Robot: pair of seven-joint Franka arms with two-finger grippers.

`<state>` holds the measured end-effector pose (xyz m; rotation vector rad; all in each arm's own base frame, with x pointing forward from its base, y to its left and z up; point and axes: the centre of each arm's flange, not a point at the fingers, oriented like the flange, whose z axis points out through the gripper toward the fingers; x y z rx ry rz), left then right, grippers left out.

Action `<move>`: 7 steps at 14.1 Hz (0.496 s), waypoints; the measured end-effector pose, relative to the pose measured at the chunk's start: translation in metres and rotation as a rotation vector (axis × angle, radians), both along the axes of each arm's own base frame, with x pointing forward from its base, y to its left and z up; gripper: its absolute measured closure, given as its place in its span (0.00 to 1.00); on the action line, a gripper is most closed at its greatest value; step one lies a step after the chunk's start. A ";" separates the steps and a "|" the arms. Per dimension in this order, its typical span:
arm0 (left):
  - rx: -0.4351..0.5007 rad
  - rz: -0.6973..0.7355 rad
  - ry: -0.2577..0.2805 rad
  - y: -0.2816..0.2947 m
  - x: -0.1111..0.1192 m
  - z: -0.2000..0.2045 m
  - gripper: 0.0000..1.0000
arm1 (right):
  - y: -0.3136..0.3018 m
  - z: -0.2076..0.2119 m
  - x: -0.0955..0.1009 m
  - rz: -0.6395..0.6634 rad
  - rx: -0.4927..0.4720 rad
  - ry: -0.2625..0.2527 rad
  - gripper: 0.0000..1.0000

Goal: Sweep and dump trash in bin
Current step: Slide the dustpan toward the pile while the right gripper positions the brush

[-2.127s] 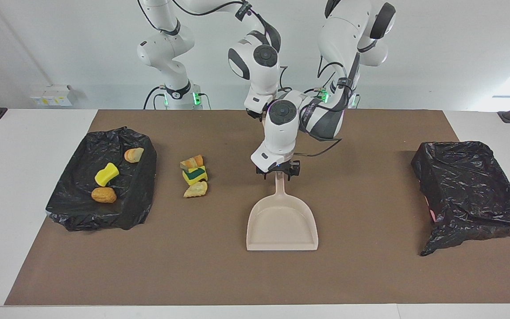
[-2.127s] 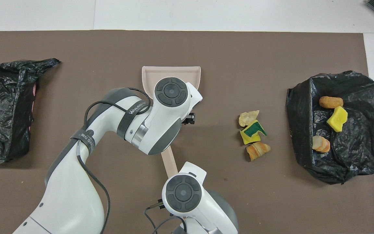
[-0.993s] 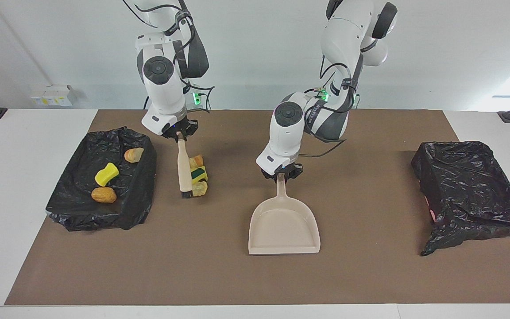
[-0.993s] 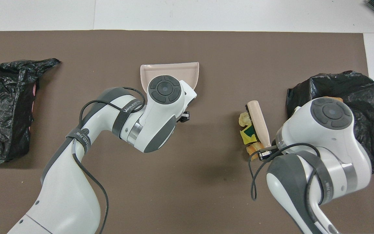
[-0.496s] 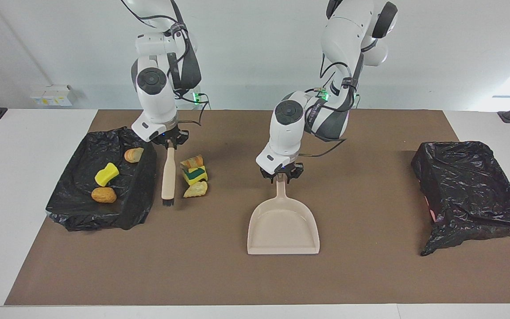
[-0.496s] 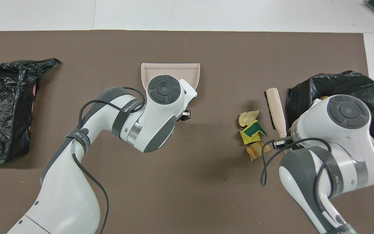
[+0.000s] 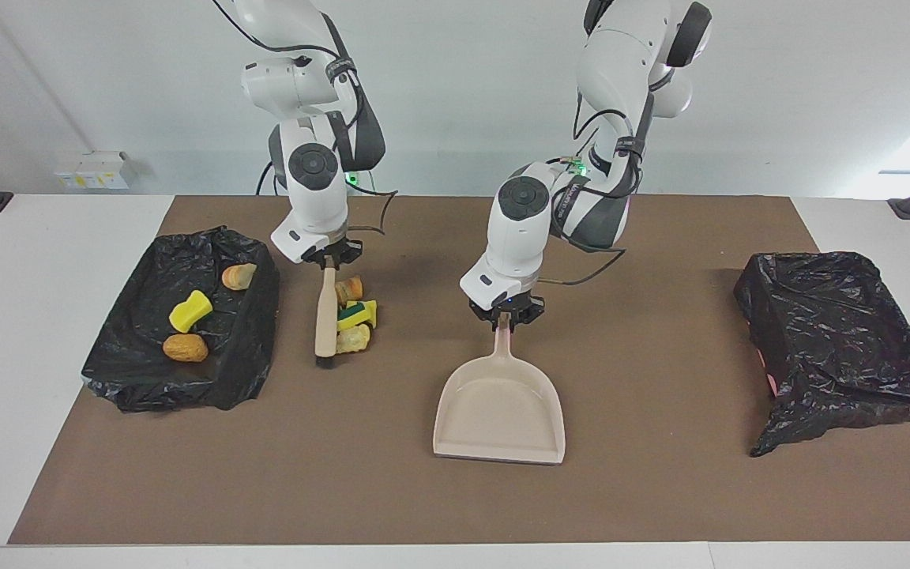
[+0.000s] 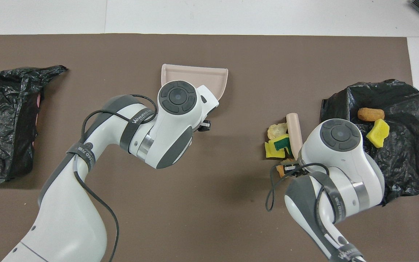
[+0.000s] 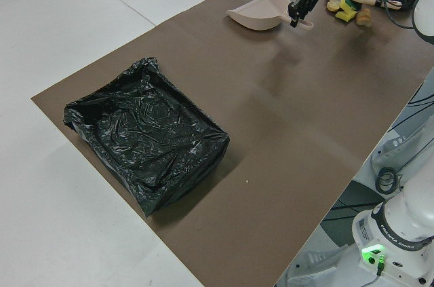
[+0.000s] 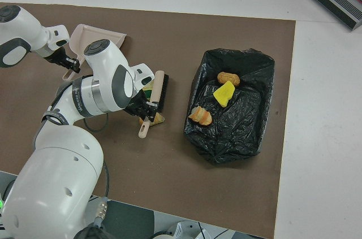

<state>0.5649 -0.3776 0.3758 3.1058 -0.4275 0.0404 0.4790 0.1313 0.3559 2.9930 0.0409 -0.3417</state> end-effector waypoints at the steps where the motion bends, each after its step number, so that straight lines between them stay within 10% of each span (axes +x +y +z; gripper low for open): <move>1: 0.004 -0.071 -0.003 0.012 0.006 0.008 0.69 | 0.004 0.000 -0.001 -0.015 0.026 0.005 0.74; 7: 0.136 -0.645 0.144 0.059 -0.002 0.035 0.69 | 0.027 0.032 0.013 -0.086 0.084 -0.047 0.74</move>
